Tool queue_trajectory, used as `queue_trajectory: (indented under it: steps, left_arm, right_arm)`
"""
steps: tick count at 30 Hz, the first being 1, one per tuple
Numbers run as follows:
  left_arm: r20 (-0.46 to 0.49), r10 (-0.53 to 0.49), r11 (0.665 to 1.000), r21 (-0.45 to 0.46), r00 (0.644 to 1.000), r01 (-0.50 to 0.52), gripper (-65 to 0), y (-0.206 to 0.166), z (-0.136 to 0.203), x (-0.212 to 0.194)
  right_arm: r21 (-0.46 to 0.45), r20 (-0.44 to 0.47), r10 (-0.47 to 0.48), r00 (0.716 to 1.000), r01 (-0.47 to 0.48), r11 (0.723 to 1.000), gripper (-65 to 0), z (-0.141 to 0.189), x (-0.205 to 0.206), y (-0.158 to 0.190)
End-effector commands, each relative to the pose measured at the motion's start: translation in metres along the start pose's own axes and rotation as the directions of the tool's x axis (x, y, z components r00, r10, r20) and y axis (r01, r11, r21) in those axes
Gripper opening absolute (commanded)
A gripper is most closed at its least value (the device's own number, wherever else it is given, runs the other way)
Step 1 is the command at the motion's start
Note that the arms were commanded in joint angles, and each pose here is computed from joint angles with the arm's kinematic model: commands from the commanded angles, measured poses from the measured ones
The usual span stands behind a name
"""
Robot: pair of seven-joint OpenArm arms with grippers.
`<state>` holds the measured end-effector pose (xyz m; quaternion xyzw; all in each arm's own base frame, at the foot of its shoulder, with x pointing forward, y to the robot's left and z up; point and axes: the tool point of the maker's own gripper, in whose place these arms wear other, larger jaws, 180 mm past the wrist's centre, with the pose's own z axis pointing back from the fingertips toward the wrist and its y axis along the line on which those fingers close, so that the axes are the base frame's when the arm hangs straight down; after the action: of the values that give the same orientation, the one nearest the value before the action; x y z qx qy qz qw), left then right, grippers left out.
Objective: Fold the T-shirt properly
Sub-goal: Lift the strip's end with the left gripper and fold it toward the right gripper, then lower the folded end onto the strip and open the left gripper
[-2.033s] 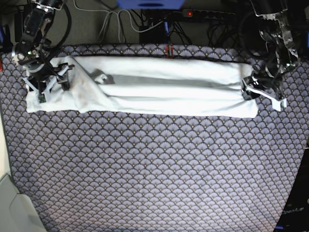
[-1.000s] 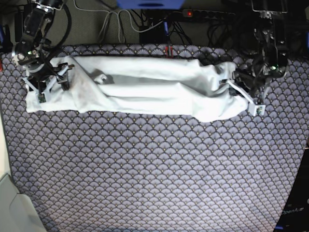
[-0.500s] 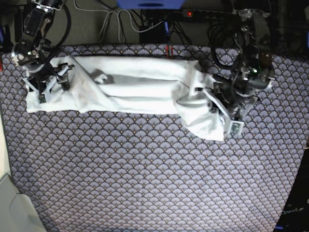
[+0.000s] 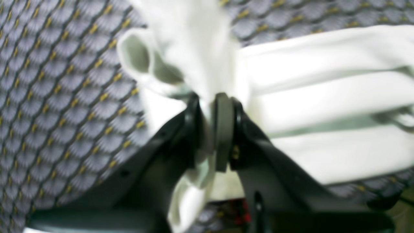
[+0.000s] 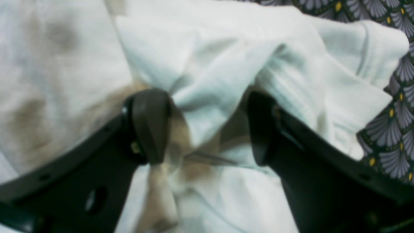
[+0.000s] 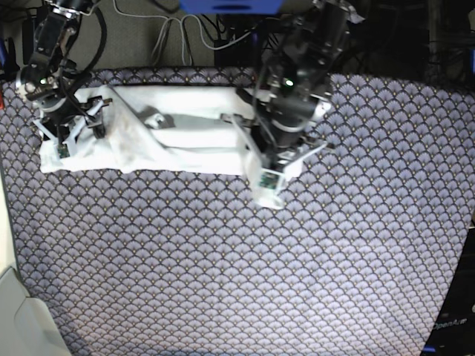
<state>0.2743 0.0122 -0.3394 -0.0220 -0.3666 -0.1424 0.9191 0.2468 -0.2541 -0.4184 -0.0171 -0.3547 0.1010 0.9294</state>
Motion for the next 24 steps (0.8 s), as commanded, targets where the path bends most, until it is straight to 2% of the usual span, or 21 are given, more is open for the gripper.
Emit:
queue_trajectory:
  steps: [1,5,13,24]
  left_arm:
    - [0.039,-0.025,1.0,-0.006,0.999,0.025,-64.6,-0.009,0.004,0.011]
    - [0.088,-0.114,0.993,-0.002,0.989,0.115,-64.6,-0.035,0.011,0.021]
    - [0.13,-0.173,0.984,-0.014,0.976,0.176,-64.6,-0.075,0.013,0.04]
    - [0.068,-0.26,0.962,-0.068,0.963,0.264,-64.6,-0.107,-0.004,0.02]
  right_arm:
    - [-0.022,0.008,0.019,1.0,-0.019,1.0,-28.5,0.004,0.006,-0.009]
    - [-0.022,0.008,0.019,1.0,-0.019,1.0,-28.5,0.004,0.006,-0.009]
    - [-0.021,0.008,0.02,1.0,-0.02,1.0,-28.5,0.003,0.006,-0.009]
    - [-0.022,0.005,0.018,1.0,-0.018,1.0,-28.5,0.004,0.004,-0.009]
